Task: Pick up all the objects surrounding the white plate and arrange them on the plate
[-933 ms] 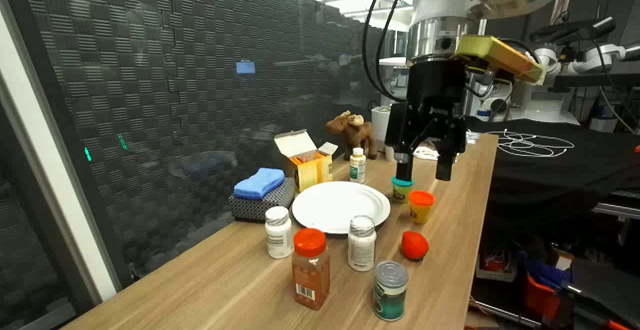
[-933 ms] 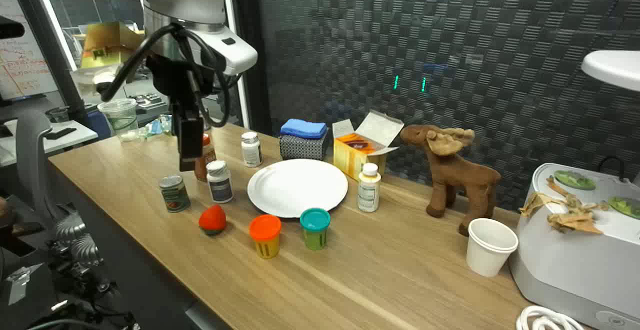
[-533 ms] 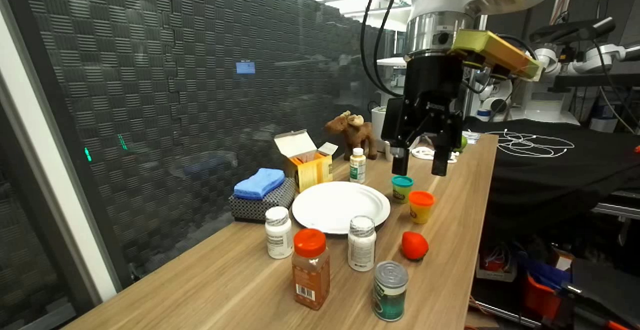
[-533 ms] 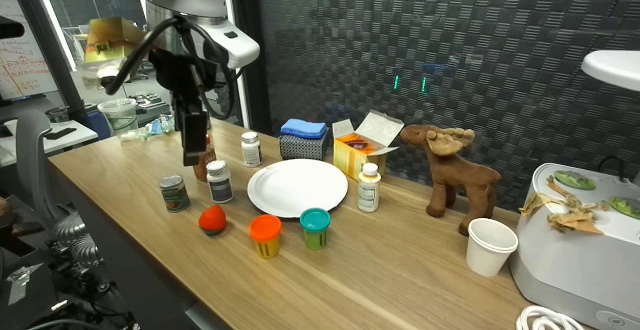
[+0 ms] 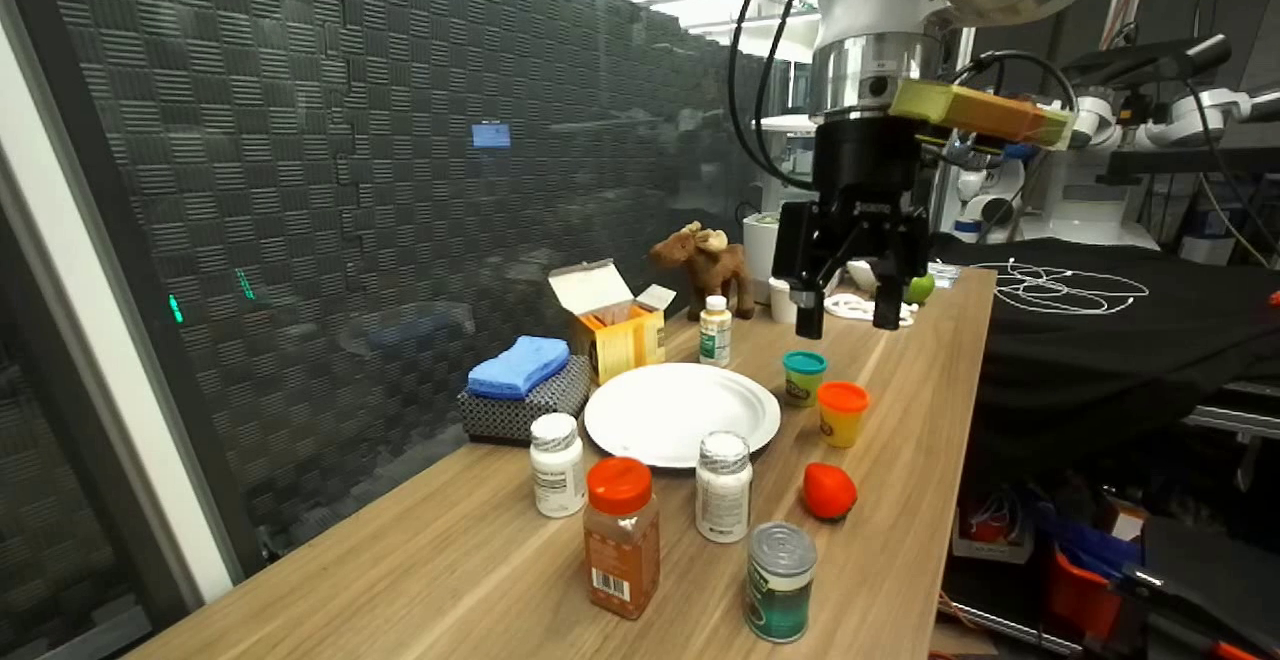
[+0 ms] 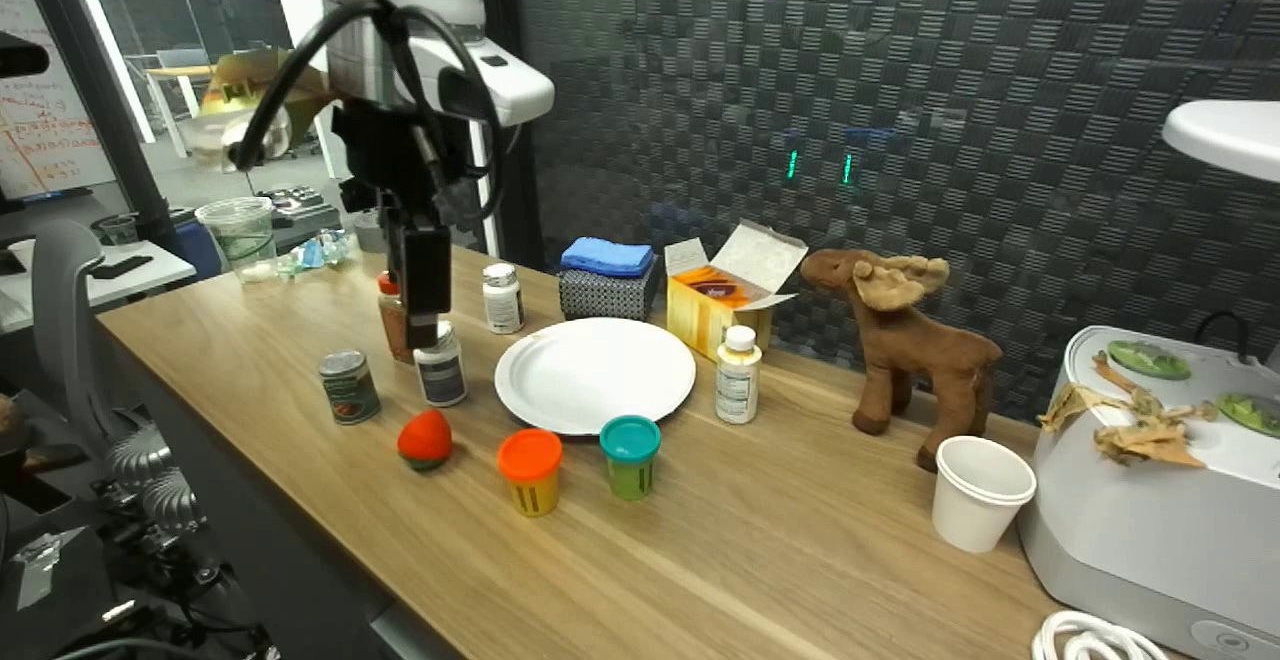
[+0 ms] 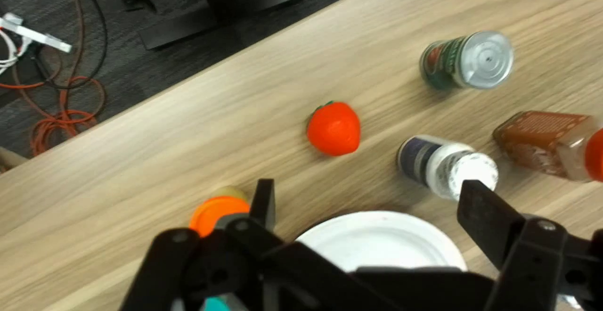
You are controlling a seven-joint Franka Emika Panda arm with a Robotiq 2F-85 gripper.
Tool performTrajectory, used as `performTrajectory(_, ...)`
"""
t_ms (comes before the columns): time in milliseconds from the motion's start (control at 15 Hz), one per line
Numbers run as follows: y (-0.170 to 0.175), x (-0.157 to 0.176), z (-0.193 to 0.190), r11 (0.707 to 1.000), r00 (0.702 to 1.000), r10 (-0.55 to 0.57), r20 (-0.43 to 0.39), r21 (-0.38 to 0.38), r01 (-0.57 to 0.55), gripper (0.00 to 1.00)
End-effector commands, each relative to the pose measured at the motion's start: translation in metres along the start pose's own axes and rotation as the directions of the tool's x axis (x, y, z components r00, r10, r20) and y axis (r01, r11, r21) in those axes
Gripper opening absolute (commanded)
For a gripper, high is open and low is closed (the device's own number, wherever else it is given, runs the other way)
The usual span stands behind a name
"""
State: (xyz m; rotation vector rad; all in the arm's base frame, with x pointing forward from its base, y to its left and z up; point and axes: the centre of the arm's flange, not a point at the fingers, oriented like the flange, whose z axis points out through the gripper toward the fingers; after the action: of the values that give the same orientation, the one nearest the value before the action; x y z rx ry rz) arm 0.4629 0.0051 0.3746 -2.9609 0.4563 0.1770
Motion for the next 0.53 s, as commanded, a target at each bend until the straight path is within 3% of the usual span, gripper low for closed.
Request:
performTrajectory(0, 0.006, 0.045, -0.033, 0.99, 0.996, 0.052, -0.075, -0.128, -0.062, 1.0)
performTrajectory(267, 0.015, 0.098, -0.054, 0.976, 0.99, 0.034, -0.139, -0.209, -0.063, 1.0)
performTrajectory(467, 0.026, 0.136, -0.057, 0.974, 0.985, 0.009, -0.172, -0.22, -0.048, 1.0)
